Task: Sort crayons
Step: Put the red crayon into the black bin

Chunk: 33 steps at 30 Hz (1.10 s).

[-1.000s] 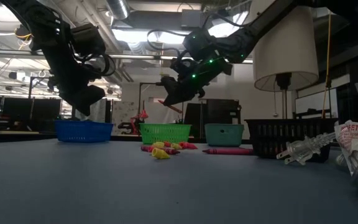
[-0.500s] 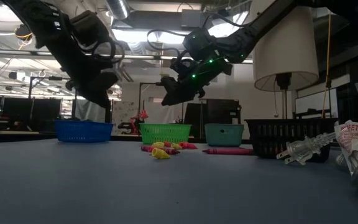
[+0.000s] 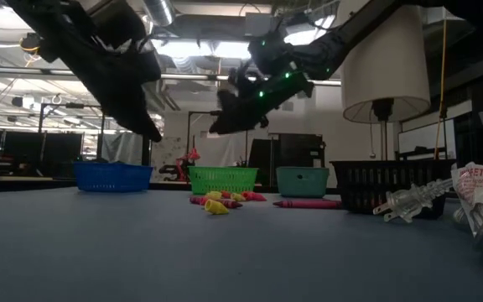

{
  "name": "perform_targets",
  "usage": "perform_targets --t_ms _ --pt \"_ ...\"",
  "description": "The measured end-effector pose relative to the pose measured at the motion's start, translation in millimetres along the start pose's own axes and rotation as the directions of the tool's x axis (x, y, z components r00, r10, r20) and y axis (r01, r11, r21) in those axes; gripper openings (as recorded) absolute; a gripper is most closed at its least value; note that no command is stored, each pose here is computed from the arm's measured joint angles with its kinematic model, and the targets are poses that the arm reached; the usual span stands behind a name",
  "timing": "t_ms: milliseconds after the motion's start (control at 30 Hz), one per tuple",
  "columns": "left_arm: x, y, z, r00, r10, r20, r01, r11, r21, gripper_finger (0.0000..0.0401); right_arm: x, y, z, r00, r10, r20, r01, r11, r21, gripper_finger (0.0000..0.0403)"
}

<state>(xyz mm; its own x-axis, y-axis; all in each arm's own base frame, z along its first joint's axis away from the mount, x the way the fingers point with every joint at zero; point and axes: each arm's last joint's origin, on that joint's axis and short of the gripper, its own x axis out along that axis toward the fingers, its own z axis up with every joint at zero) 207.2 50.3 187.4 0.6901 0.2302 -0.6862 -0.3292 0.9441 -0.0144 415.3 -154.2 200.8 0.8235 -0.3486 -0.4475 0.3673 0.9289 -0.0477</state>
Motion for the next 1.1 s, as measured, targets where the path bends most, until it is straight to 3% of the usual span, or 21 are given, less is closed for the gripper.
perform_targets --t_ms 200,467,733,1100 --pt "0 -26 1 0.975 -0.221 0.013 0.215 0.956 0.199 0.0092 -22 25 24 0.995 0.06 0.074 -0.056 0.997 -0.055 0.0163" --pt "14 -55 6 0.937 -0.335 0.095 0.276 0.881 0.385 0.0092 -71 66 59 0.97 0.165 0.179 -0.14 0.979 -0.147 0.0163" --pt "45 -72 -1 0.924 -0.369 0.098 0.293 0.85 0.438 0.0092 -119 102 78 0.94 0.271 0.208 -0.232 0.953 -0.195 0.0163" --pt "89 -77 -21 0.932 -0.358 0.058 0.299 0.849 0.435 0.0092 -159 144 69 0.918 0.391 0.073 -0.36 0.895 -0.262 0.0163"
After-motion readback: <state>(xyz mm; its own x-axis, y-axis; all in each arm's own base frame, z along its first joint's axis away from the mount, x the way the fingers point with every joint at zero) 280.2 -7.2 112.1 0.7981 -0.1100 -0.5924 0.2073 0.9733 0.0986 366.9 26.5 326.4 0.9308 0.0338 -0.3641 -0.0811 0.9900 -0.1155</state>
